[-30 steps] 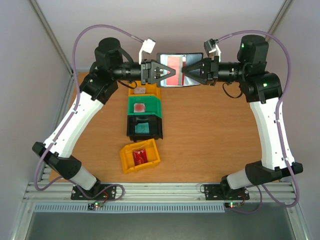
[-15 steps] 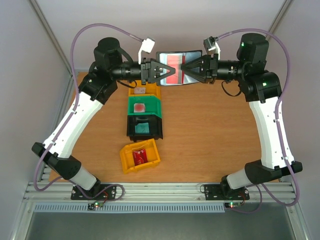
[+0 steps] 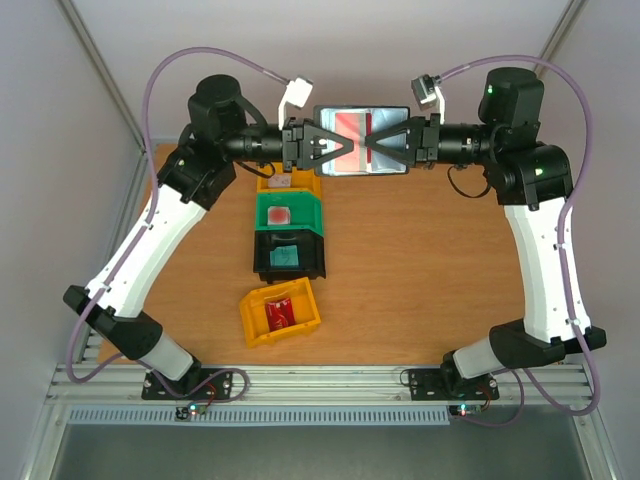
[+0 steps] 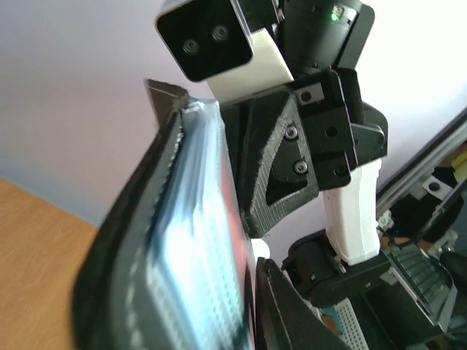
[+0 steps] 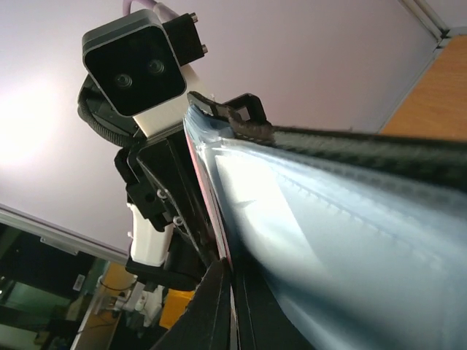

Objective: Take the credit cards out of the card holder

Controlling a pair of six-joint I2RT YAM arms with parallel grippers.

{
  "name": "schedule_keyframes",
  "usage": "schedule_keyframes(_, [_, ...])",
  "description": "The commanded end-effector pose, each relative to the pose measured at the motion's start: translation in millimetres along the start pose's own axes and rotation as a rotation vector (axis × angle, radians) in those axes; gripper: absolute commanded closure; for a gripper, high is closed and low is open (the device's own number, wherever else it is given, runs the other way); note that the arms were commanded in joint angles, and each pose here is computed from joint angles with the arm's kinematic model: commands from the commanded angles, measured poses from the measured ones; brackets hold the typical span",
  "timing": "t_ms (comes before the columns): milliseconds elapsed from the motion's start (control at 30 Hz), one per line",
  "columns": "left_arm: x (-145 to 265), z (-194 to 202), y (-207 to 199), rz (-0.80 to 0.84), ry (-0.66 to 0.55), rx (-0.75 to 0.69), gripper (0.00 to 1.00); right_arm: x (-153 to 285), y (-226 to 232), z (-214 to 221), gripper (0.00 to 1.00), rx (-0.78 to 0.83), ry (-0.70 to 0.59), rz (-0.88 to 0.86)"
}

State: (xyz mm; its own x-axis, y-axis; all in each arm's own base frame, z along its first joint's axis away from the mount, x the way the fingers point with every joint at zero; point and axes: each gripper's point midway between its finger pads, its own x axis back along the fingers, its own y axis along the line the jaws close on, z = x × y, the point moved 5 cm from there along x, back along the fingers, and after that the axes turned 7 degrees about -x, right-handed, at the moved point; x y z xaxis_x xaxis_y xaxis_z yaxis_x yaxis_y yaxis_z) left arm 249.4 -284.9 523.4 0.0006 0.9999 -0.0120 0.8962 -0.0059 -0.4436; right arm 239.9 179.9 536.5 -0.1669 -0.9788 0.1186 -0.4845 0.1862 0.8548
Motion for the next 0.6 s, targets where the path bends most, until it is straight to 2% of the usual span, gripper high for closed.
schedule_keyframes(0, [-9.7,8.8,-25.4,0.147,0.060,-0.009,0.79,3.8,5.6,4.6,0.99,0.043,0.000,-0.011])
schedule_keyframes(167, [-6.8,8.1,-30.6,0.153,0.060,0.004,0.88,10.9,9.8,-0.7,0.99,0.051,-0.009,-0.020])
schedule_keyframes(300, [-1.2,9.2,-37.9,0.149,0.059,0.010,0.77,22.7,10.0,-0.6,0.99,0.046,-0.020,-0.008])
schedule_keyframes(433, [2.0,14.1,-40.4,0.144,0.069,0.020,0.75,24.0,11.3,0.0,0.99,0.035,-0.010,-0.012])
schedule_keyframes(500, [2.6,14.4,-41.5,0.142,0.069,0.022,0.78,23.9,12.8,1.1,0.99,0.027,0.004,-0.022])
schedule_keyframes(567, [2.8,13.1,-41.5,0.135,0.064,0.027,0.85,23.9,13.7,1.6,0.99,0.024,0.013,-0.027])
